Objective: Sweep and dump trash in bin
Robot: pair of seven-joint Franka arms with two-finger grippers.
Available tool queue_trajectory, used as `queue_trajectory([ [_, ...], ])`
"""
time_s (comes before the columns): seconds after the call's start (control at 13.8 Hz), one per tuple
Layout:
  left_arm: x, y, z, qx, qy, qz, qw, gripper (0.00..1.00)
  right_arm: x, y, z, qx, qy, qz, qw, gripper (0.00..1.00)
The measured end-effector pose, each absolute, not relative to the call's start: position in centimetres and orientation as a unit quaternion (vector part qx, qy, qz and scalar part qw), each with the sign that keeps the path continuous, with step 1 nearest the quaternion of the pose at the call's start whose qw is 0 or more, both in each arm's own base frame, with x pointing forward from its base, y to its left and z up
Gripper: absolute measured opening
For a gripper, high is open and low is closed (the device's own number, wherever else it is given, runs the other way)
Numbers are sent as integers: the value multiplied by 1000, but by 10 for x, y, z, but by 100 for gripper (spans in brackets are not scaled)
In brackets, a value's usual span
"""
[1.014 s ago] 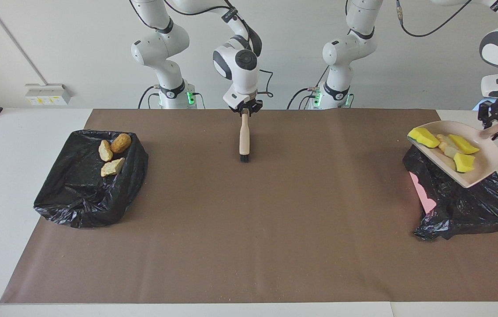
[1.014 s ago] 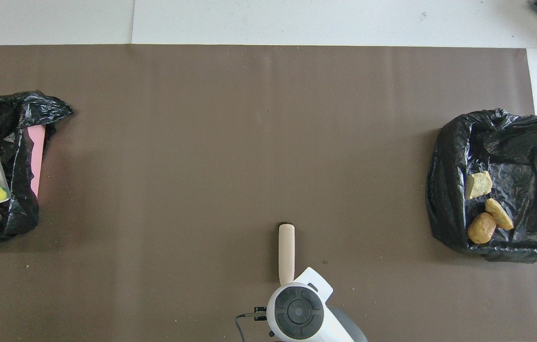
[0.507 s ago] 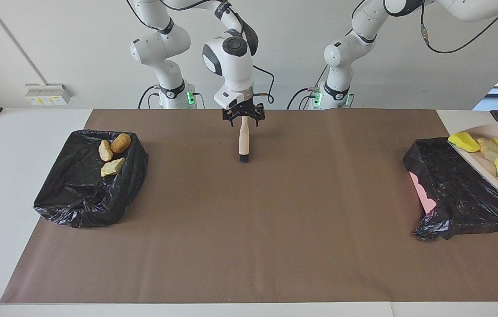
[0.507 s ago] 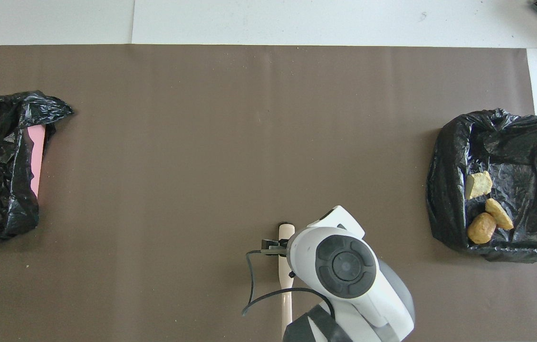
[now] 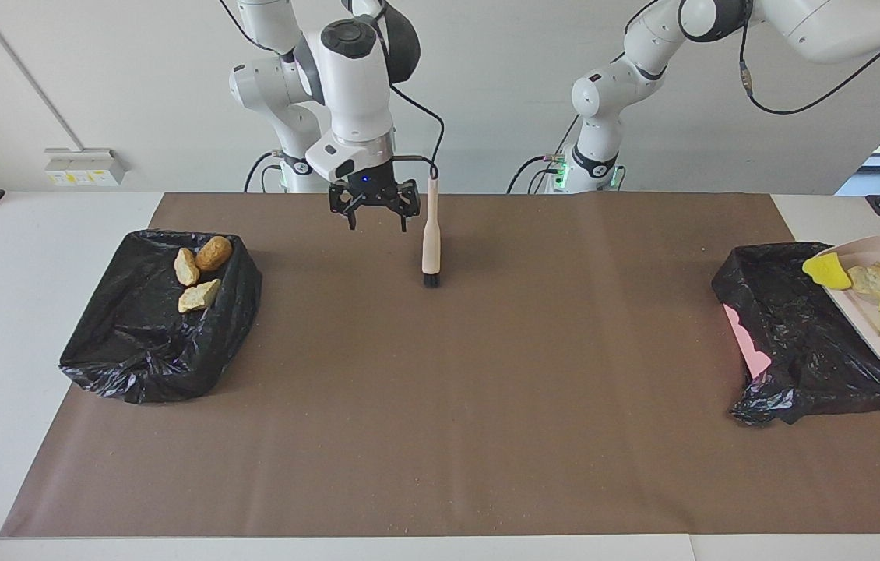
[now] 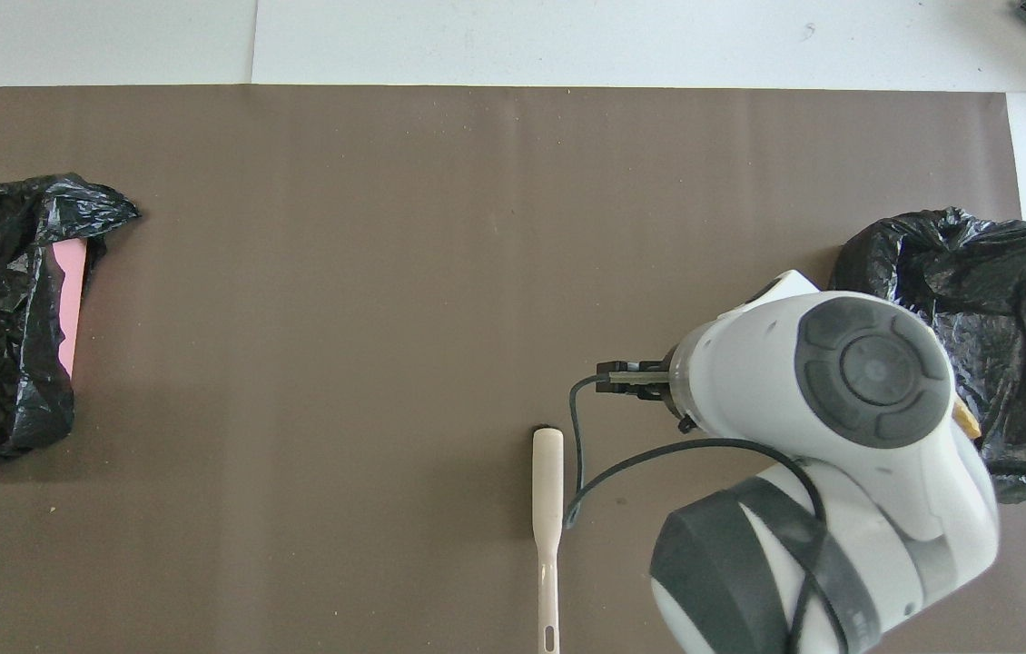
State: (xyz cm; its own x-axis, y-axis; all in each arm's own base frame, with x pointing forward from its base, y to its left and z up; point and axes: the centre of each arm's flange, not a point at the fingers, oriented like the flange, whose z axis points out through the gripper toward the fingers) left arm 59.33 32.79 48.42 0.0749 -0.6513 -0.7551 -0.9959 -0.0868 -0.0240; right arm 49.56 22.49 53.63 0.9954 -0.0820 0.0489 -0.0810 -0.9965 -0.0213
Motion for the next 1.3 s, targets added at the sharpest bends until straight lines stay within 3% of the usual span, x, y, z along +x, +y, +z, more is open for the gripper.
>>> queue_trajectory([
  [0.43, 583, 291, 495, -665, 530, 402, 339, 32, 516, 150, 614, -999, 33, -20, 4, 100],
  [0.72, 582, 263, 528, -661, 507, 413, 369, 32, 517, 117, 649, -998, 61, -21, 5, 100],
  [1.01, 562, 252, 584, -694, 489, 366, 381, 32, 510, 46, 691, -998, 60, -30, 8, 100],
  [1.3, 559, 233, 575, -813, 425, 239, 320, 32, 500, -6, 701, -999, 21, -25, 10, 100],
])
